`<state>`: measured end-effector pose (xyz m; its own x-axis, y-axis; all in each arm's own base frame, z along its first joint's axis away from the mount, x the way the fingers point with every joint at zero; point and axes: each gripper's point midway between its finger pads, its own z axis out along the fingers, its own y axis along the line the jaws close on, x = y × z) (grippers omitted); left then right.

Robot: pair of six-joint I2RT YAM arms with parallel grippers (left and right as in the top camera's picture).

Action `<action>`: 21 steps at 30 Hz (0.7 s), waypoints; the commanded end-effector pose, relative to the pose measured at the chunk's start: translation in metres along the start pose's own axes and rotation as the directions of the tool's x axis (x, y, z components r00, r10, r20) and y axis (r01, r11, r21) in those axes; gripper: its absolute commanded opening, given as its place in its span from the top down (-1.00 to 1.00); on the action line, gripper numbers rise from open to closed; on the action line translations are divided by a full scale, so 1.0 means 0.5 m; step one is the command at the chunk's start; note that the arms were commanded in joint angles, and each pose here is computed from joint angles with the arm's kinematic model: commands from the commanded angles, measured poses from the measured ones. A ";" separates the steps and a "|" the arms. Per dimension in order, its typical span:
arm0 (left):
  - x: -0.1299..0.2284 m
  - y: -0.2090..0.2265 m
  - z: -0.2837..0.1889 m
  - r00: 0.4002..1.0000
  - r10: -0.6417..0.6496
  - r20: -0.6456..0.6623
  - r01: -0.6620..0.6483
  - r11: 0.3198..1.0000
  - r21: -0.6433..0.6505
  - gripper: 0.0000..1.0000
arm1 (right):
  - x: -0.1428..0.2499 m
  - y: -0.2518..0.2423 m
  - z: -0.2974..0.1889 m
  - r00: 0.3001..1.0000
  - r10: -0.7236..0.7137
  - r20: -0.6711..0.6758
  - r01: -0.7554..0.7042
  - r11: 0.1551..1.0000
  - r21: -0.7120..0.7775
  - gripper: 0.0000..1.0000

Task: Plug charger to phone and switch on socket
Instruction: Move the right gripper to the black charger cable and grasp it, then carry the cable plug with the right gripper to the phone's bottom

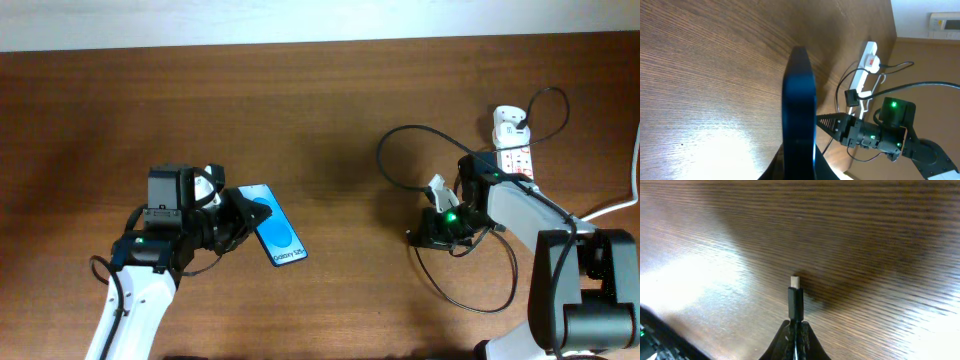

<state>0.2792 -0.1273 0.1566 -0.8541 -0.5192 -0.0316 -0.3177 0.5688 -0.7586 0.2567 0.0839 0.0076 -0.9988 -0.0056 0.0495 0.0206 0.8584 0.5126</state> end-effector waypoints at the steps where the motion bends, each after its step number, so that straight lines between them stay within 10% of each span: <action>1: 0.005 -0.011 -0.003 1.000 0.020 -0.017 -0.020 0.999 0.028 1.00 | 0.005 0.026 0.005 0.999 -0.045 -0.005 0.044 0.995 -0.084 0.92; 5: 0.004 -0.012 -0.003 1.000 0.022 -0.015 -0.021 0.999 0.029 1.00 | 0.000 0.076 -0.003 0.999 -0.052 0.013 0.054 0.972 -0.227 0.91; 12: -0.044 -0.185 -0.041 0.946 0.295 0.138 -0.325 0.877 0.354 1.00 | 0.020 0.278 -0.138 0.967 -0.146 0.208 0.254 0.569 -0.782 0.91; 16: -0.083 -0.261 -0.081 0.888 0.344 0.306 -0.450 0.788 0.421 1.00 | 0.053 0.311 -0.151 0.914 -0.236 0.329 0.404 0.475 -0.782 0.91; 21: -0.130 -0.257 -0.087 0.920 0.174 0.352 -0.319 0.855 0.410 1.00 | 0.090 0.366 -0.114 0.804 -0.425 0.416 0.571 0.356 -0.740 0.91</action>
<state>0.3502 -0.1459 0.2725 -0.7286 -0.5442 -0.4159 0.2013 0.4103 -0.8895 0.2213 0.2024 0.1475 -0.8744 -0.1526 -0.4606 -0.4629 -0.0225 0.8861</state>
